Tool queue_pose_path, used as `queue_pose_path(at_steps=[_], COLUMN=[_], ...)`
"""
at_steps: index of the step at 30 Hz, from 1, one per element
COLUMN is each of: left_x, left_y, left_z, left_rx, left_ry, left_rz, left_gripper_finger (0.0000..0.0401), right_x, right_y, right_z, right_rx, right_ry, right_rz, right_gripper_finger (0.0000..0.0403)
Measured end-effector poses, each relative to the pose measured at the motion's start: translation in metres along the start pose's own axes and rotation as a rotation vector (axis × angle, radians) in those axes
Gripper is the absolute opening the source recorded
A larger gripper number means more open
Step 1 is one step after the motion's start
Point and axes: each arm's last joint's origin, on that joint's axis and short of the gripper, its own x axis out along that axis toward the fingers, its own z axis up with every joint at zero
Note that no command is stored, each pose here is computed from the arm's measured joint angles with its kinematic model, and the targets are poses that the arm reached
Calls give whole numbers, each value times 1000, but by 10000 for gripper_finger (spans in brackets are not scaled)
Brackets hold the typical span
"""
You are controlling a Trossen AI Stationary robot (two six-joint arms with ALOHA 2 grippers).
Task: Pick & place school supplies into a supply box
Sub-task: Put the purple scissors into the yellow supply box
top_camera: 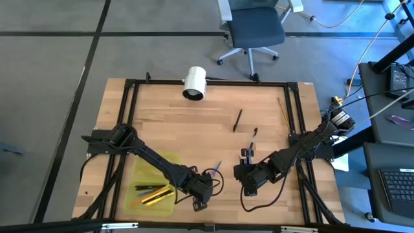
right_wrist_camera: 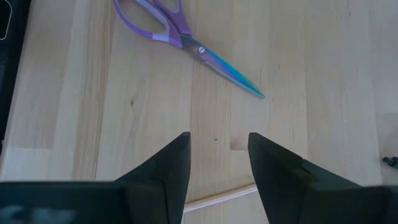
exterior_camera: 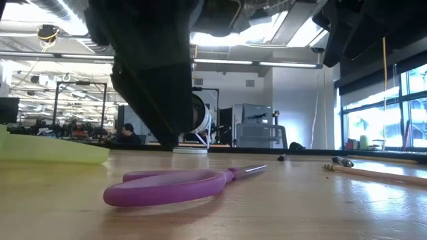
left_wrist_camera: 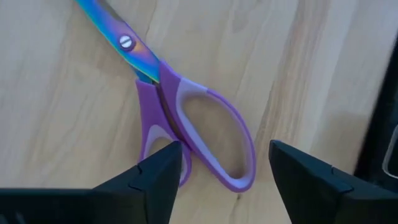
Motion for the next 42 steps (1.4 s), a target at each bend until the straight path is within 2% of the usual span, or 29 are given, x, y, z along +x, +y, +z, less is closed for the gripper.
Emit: queue_pose_path(at_steps=[7, 14, 27, 30, 36, 42], left_x=[20, 25, 25, 25, 15, -20], left_y=[4, 11, 18, 18, 20, 23], left_z=[-5, -3, -5, -5, -5, -2], left_rx=[-2, -27, -7, 43, 53, 93], left_ry=[44, 65, 99, 94, 92, 73], left_rz=[45, 82, 143, 149, 154, 175], left_gripper_finger=[216, 189, 55, 51, 57, 57], right_x=[0, 0, 0, 0, 0, -1], right_y=[0, 0, 0, 0, 0, -2], right_z=[0, 0, 0, 0, 0, -3], right_rx=[0, 1, -1, -1, 0, 28], right_ry=[0, -1, -3, -3, -2, 23], right_rz=[0, 0, 1, 1, 0, -12], right_gripper_finger=[165, 165, 165, 165, 165, 165])
